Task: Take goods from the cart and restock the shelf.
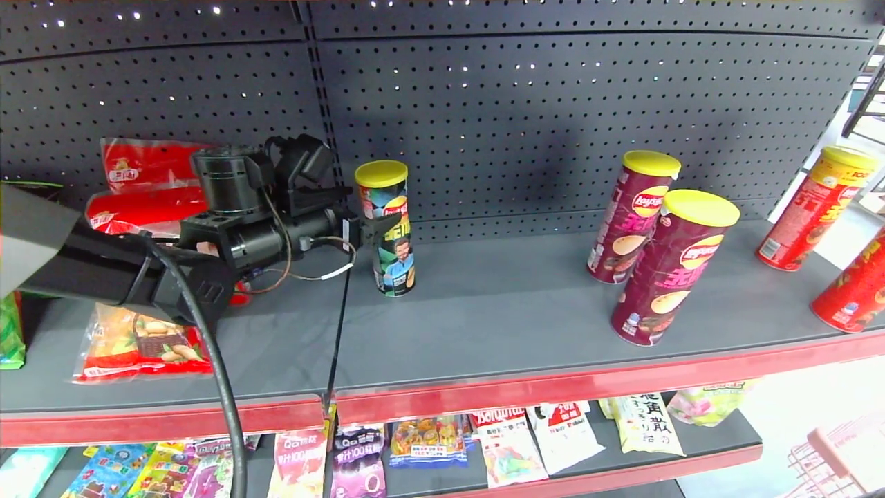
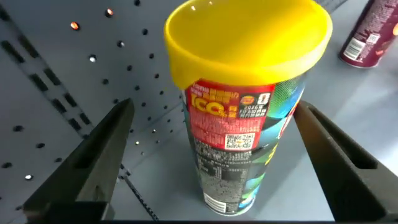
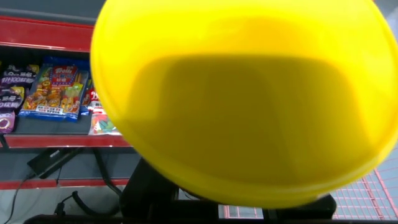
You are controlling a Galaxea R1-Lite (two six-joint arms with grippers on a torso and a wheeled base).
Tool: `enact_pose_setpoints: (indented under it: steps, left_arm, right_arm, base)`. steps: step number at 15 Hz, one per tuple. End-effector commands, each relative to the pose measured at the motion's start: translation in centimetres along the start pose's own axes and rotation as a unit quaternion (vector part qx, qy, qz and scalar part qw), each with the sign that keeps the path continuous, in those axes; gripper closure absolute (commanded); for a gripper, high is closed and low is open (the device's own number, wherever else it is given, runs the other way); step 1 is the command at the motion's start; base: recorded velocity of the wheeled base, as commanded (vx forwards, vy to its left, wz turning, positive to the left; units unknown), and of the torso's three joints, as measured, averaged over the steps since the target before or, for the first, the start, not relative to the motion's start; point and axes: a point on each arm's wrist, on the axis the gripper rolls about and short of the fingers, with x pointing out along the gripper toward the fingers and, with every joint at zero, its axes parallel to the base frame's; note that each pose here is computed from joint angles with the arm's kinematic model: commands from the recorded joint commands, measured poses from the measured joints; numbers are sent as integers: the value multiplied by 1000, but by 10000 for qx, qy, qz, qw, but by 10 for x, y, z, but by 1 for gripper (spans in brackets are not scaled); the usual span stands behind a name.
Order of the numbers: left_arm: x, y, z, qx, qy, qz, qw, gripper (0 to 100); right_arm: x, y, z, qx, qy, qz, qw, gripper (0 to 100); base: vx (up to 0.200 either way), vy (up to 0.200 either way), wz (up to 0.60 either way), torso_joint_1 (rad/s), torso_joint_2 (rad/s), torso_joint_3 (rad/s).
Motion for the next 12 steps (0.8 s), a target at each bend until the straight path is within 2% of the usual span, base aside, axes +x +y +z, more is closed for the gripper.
enact_pose_setpoints:
  steps: [1,3,6,12]
  left_arm:
    - [-1,-6,3,11,-24,-69,10000,0]
    - [-1,-10,-1,16,45,-55,10000,0]
    - [0,-16,-2,13,112,230,9997,0]
    - [7,-18,-6,10,158,333,9993,0]
  right_arm:
    - [0,0,0,17,3,8,10000,100]
    - [0,0,1,80,4,0,10000,100]
    - [0,0,1,81,-3,-1,10000,100]
    - [0,0,1,112,-3,-1,9999,100]
  base:
    - [0,0,0,0,0,0]
    - [0,0,0,0,0,0]
    - [0,0,0,0,0,0]
    - [0,0,0,0,0,0]
